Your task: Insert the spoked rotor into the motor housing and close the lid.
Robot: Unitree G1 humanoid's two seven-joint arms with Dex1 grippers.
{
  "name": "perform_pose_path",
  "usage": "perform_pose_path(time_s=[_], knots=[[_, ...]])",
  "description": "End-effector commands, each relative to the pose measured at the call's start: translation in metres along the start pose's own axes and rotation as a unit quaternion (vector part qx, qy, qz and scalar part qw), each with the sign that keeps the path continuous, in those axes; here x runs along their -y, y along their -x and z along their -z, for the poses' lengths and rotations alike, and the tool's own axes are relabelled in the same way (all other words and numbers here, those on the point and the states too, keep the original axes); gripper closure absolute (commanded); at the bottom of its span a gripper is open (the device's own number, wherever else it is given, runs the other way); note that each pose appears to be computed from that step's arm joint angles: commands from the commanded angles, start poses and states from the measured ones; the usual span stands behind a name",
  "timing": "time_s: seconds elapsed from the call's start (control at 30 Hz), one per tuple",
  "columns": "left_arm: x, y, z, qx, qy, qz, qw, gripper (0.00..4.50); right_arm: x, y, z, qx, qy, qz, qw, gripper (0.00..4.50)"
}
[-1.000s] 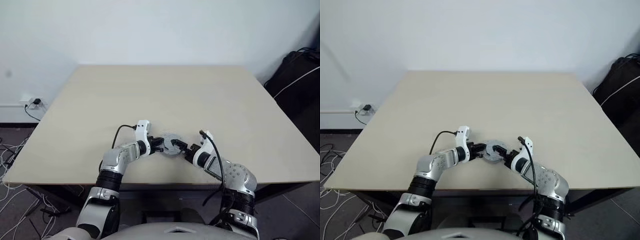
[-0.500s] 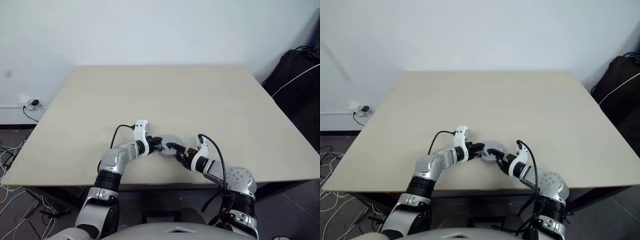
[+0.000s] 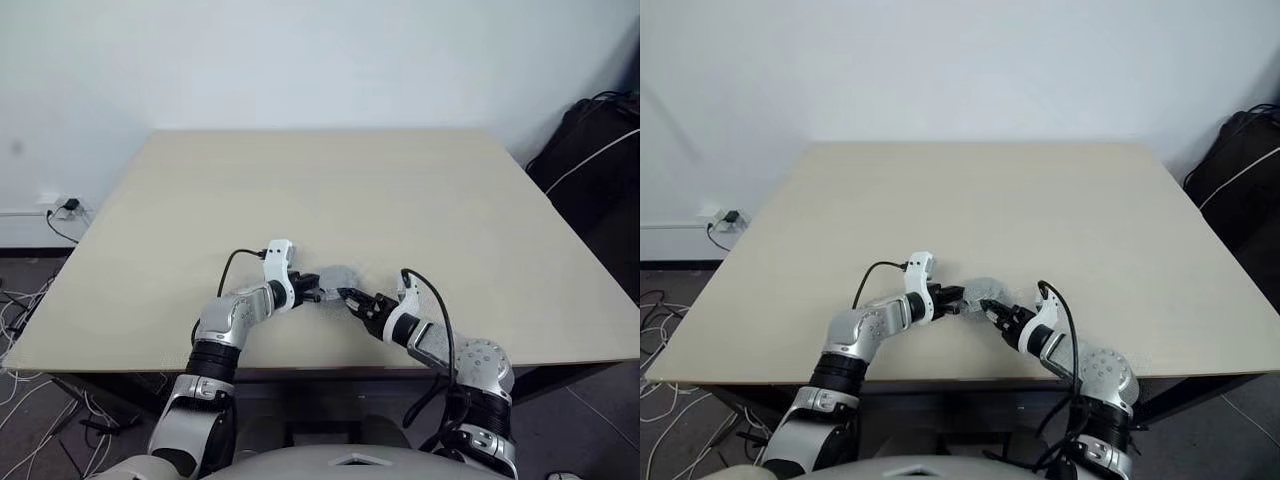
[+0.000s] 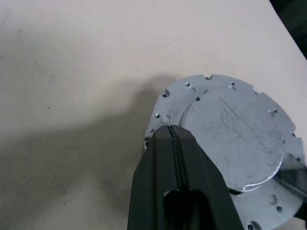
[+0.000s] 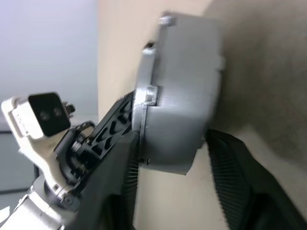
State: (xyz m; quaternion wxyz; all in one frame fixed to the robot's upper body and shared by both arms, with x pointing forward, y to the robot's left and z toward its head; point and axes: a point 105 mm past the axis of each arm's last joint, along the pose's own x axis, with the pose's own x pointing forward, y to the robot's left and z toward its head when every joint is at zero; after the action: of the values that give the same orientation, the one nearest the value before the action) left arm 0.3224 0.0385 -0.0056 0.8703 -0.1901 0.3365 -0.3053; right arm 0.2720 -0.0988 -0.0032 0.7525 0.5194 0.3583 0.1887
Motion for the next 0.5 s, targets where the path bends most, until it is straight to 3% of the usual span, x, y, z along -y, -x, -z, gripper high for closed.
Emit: perform_pose_path(time_s=[0.03, 0.3, 0.5], knots=[[0.003, -0.004, 0.016, -0.031, 0.004, 0.002, 1.000, 4.50, -0.020, -0.006, 0.003, 0.005, -0.001, -0.043, 0.999, 2.83], [0.003, -0.003, 0.015, -0.026, 0.005, 0.003, 1.000, 4.50, -0.016, -0.006, 0.003, 0.008, -0.001, -0.032, 0.999, 2.83], [-0.003, 0.013, -0.020, 0.100, 0.022, -0.012, 0.995, 4.50, -0.016, -0.004, 0.001, 0.018, -0.005, -0.036, 0.999, 2.83]])
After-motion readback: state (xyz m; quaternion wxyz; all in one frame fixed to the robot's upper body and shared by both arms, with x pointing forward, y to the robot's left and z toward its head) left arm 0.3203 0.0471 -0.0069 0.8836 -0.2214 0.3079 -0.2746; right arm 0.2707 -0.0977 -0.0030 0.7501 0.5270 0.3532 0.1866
